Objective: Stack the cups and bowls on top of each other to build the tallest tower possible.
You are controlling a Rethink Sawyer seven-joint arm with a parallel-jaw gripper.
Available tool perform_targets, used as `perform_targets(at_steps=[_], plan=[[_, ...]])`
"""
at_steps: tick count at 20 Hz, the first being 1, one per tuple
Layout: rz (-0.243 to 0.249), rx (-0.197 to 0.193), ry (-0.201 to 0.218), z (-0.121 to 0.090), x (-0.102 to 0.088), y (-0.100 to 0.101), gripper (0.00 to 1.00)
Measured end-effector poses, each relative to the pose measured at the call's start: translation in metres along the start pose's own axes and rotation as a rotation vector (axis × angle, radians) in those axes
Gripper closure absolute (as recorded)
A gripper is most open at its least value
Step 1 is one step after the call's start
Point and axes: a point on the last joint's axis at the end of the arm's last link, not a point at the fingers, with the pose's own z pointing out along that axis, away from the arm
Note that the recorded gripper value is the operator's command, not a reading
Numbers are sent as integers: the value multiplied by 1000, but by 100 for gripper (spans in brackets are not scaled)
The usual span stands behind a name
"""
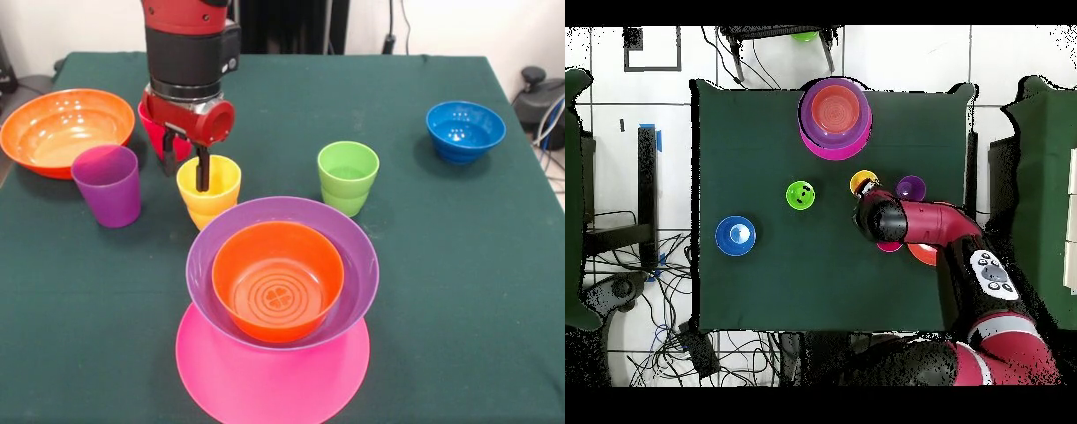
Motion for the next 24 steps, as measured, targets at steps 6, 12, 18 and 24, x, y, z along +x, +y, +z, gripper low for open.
perform_targets(at_steps=[6,12,18,24], plan=[[-8,-6,14,17,11,-11,0],[-27,-39,2,21,15,-1,100],[-27,-57,1,22,15,6,100],[0,-75,0,20,7,1,100]])
